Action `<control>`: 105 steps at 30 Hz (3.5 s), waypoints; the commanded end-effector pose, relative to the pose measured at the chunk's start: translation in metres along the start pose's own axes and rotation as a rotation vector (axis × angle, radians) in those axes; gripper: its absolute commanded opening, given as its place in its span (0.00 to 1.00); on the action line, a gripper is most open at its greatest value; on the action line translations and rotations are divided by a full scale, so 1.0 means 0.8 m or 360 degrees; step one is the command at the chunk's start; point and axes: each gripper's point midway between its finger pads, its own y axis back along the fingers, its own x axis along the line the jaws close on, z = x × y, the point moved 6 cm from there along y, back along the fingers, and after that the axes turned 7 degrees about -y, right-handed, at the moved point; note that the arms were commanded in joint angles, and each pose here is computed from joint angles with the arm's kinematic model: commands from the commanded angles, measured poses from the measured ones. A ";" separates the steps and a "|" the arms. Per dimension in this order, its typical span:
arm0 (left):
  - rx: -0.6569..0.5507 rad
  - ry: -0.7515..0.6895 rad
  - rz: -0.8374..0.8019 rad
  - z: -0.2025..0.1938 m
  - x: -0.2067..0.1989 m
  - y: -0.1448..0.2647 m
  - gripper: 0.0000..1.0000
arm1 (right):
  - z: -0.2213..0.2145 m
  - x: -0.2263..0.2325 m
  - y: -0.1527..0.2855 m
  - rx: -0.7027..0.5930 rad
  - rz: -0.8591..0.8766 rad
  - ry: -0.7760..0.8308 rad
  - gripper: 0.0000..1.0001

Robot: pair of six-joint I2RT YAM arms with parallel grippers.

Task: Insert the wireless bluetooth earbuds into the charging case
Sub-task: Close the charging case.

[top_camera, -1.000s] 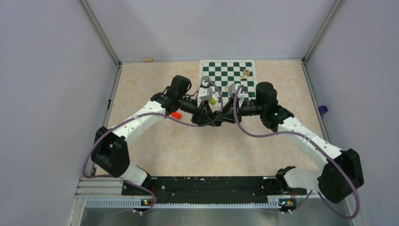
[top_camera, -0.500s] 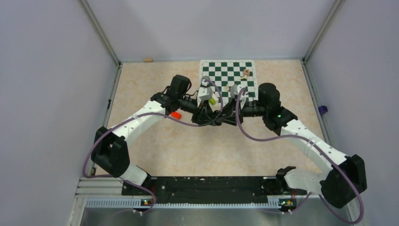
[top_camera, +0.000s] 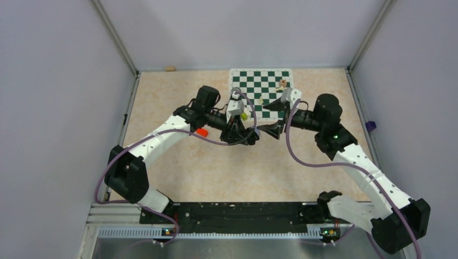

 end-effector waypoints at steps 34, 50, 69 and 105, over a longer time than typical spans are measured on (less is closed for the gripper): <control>-0.0089 -0.0160 -0.0055 0.036 -0.010 0.004 0.00 | -0.082 -0.075 -0.023 0.0282 -0.0354 -0.0154 0.99; -0.0086 -0.0157 -0.0058 0.034 -0.010 0.003 0.00 | -0.071 -0.047 -0.023 0.0187 -0.0124 -0.0104 0.99; -0.0085 -0.0157 -0.0059 0.033 -0.009 0.003 0.00 | -0.059 -0.049 -0.017 0.0125 -0.0195 -0.0024 0.99; -0.0079 -0.0142 -0.0063 0.029 -0.006 0.001 0.00 | -0.046 -0.014 -0.011 0.0028 0.0086 0.0082 0.99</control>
